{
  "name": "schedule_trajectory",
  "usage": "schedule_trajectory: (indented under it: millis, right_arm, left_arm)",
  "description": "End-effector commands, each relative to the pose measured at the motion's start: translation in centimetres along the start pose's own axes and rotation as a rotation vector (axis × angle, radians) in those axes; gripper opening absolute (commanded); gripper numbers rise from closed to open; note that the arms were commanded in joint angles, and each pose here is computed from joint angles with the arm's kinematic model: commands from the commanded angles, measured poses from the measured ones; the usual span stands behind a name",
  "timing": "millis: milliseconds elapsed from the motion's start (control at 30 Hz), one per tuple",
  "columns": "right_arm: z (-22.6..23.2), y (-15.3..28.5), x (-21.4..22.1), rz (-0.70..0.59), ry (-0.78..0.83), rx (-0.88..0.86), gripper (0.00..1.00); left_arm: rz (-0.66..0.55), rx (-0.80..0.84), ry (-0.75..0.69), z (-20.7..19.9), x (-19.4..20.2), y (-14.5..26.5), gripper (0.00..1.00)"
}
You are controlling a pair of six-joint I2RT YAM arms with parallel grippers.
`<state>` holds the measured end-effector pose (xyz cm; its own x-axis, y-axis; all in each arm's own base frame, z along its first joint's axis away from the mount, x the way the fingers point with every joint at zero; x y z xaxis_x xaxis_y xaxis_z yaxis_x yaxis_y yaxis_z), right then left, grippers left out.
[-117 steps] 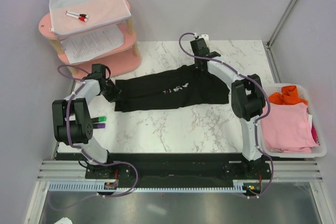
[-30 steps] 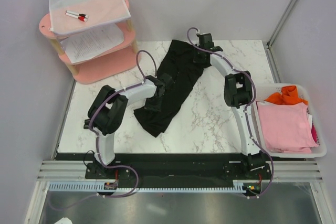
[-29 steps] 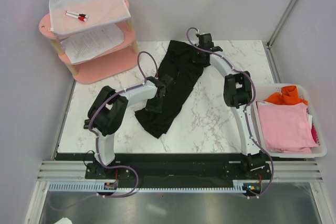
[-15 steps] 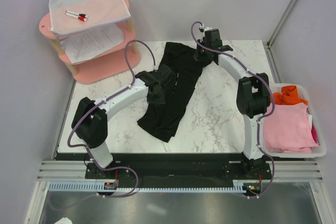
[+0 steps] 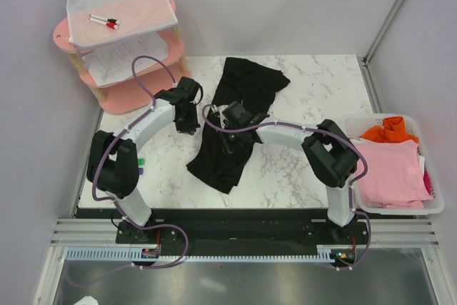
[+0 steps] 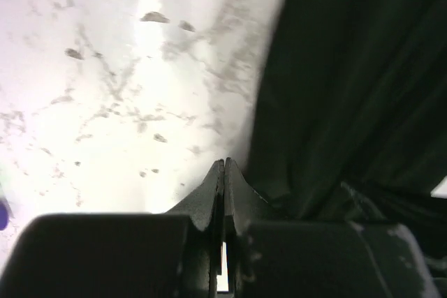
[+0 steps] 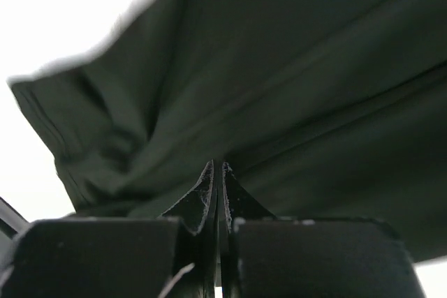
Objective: Fold and stack the t-shirts
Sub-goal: Rotate the tshirt 90 degrees
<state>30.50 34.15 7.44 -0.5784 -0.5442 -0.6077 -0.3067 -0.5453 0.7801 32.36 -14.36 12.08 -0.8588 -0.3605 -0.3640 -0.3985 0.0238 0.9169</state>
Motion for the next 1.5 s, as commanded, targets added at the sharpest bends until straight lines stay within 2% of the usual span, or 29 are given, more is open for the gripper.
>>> schedule_trajectory:
  millis: [0,233,367,500,667,867,967,1100,1200,1267,1467]
  right_arm:
    - [2.4,-1.1,1.8,0.024,0.008,-0.03,0.0]
    - [3.5,-2.5,4.9,0.123,-0.024,-0.062,0.0]
    - [3.6,-2.5,8.2,0.247,-0.058,-0.05,0.0]
    - [3.2,-1.1,12.5,0.381,-0.095,0.003,0.0]
    - [2.7,2.0,16.2,0.472,-0.146,0.078,0.0]
    - [1.4,4.2,17.0,0.508,-0.119,0.183,0.0]
    - [1.5,4.7,14.5,0.431,-0.075,0.166,0.0]
    - [0.5,7.4,7.3,0.176,-0.033,0.231,0.0]
    - [-1.6,9.8,1.4,-0.045,-0.148,0.182,0.0]
    - [-5.6,11.3,-1.8,-0.161,-0.236,0.198,0.0]
    - [-16.3,11.0,-6.2,-0.245,-0.321,0.335,0.0]
  left_arm:
    - [-0.011,0.113,0.011,0.4,-1.4,0.9,0.02]
    - [0.034,0.085,0.023,1.8,0.0,-0.7,0.02]
    - [0.053,0.072,0.032,2.2,0.7,-1.6,0.02]
    - [0.059,0.061,0.047,2.7,0.7,-1.9,0.02]
    - [0.06,0.051,0.06,3.1,0.5,-2.1,0.02]
    - [0.082,0.056,0.065,3.1,1.1,-2.8,0.02]
    - [0.075,0.062,0.064,3.1,1.1,-2.8,0.02]
    - [0.076,0.153,0.041,1.7,0.8,-2.5,0.02]
    - [0.076,0.187,0.03,1.1,0.6,-2.4,0.02]
    - [0.08,0.196,0.025,0.8,0.5,-2.5,0.02]
    - [0.102,0.201,0.022,0.7,1.0,-3.3,0.02]
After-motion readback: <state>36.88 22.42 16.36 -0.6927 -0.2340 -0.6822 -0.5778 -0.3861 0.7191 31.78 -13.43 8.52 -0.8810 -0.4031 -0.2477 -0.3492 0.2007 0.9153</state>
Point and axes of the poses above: each gripper's point midway between its finger pads, its own y axis back along the fingers, its own z axis along the line the jaws close on, x = y × z, the point moved 3 cm from there along y, back along the fingers, and after that the axes turned 15 degrees about y, right-handed, at the moved point
